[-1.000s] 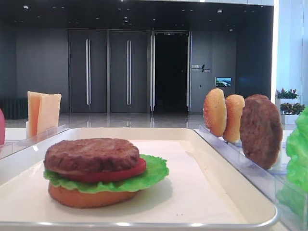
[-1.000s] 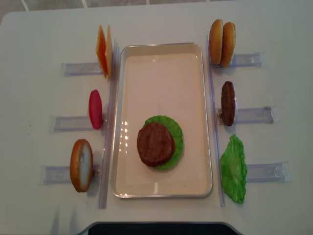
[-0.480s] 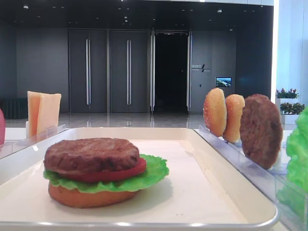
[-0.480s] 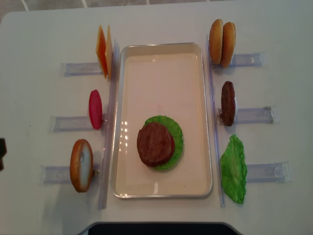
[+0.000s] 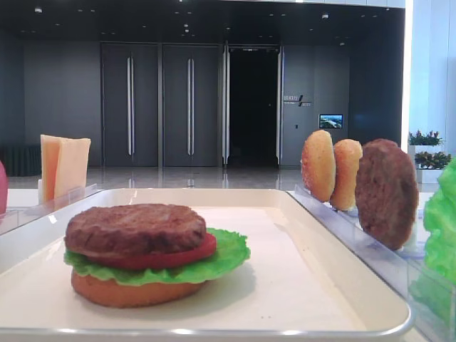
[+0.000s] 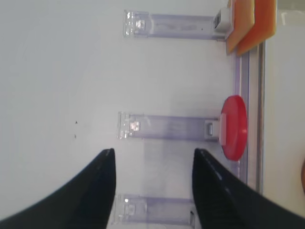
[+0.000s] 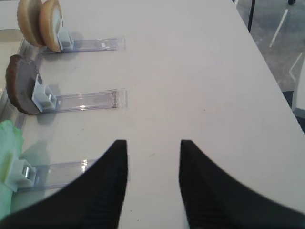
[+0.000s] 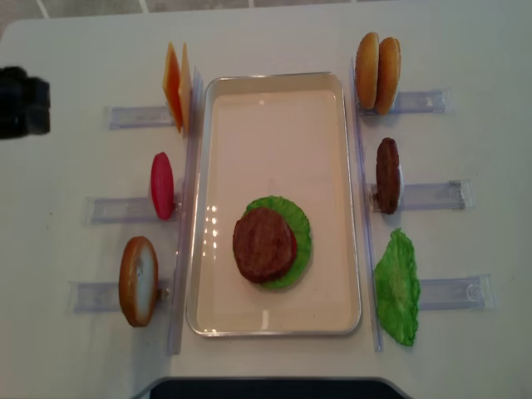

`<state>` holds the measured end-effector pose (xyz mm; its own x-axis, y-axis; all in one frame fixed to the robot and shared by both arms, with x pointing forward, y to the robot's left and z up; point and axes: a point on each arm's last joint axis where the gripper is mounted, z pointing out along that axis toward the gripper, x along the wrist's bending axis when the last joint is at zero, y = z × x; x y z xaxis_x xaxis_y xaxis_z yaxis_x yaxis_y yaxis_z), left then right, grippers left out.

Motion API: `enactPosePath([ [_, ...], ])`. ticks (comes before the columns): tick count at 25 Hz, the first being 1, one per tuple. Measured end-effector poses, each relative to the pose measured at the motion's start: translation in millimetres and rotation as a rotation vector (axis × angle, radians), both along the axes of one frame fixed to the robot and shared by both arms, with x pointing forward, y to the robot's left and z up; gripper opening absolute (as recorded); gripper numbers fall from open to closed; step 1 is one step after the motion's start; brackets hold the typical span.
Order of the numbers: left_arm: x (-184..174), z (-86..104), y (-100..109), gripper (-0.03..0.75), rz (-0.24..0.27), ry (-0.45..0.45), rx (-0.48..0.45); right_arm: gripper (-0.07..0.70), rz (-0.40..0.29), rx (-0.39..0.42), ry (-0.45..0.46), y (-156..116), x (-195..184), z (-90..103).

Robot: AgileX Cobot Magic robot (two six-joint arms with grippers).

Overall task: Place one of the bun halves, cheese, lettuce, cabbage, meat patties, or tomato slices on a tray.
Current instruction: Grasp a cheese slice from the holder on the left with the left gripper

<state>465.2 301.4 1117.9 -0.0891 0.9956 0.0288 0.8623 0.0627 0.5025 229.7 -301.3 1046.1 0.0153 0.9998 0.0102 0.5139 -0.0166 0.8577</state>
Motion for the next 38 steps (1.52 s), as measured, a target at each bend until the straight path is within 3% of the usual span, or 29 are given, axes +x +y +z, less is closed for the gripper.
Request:
enactPosePath([
  [8, 80.4, -1.0, -4.2, 0.401, 0.002, 0.047, -0.017, 0.286, 0.0, 0.0, 0.0, 0.0, 0.0, 0.0],
  [16, 140.4, -14.2, -7.9, 0.401, 0.003, 0.102, -0.035, 0.286, 0.0, 0.0, 0.0, 0.0, 0.0, 0.0],
  [27, 194.3, -35.3, -10.6, 0.401, 0.007, 0.155, -0.045, 0.286, 0.0, 0.0, 0.0, 0.0, 0.0, 0.0],
  [32, 203.1, -36.1, -14.6, 0.401, -0.011, 0.157, -0.063, 0.286, 0.0, 0.0, 0.0, 0.0, 0.0, 0.0],
  [35, 203.0, -37.0, -31.2, 0.401, -0.048, 0.164, -0.063, 0.286, 0.0, 0.0, 0.0, 0.0, 0.0, 0.0],
  [38, 199.7, -36.9, -62.8, 0.401, -0.104, 0.165, -0.062, 0.286, 0.0, 0.0, 0.0, 0.0, 0.0, 0.0],
])
